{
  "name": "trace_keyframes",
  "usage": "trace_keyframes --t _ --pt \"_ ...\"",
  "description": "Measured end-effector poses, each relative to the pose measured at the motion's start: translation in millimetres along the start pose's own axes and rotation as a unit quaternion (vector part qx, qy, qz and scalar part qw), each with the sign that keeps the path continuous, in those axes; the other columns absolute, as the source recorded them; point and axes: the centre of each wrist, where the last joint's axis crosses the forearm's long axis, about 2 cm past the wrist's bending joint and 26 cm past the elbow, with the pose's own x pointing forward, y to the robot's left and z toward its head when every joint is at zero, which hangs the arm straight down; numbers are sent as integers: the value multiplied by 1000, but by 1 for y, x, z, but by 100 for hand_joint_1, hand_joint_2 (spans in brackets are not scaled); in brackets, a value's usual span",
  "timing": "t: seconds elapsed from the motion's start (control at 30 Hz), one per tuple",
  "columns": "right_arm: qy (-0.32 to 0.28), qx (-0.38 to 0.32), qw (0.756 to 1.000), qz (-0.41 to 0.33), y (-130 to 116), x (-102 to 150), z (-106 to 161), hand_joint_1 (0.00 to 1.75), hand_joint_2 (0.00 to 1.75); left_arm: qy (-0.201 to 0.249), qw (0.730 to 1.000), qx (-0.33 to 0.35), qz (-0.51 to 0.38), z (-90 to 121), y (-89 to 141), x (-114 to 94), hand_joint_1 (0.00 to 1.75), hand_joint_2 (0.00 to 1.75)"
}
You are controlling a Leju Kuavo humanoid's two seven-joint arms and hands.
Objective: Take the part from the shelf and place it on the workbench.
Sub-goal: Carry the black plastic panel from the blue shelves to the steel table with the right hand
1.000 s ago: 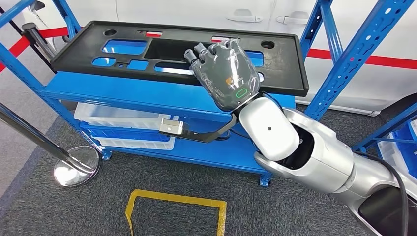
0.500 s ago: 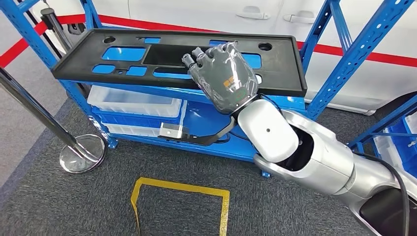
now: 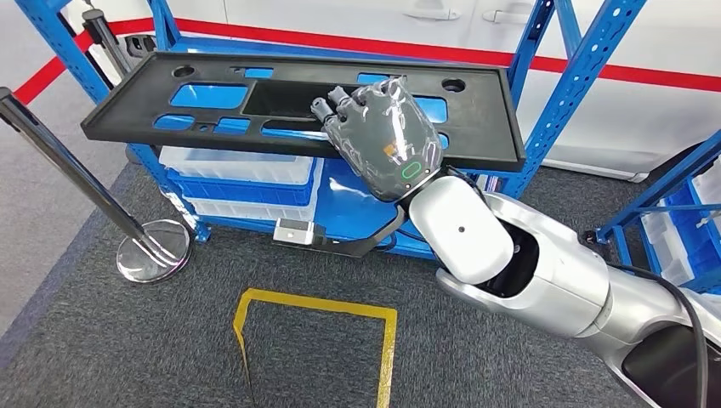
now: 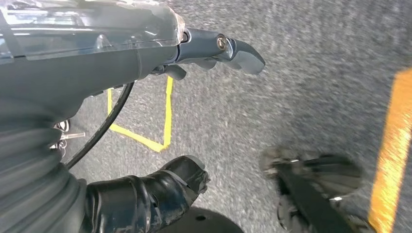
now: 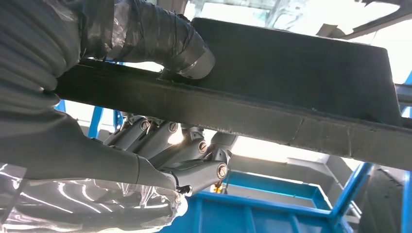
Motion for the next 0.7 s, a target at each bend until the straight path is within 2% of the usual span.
trace_keyframes --t 0.7 --pt "-11 19 1000 -13 9 4 -1 175 175 12 1000 3 6 1 -2 2 0 175"
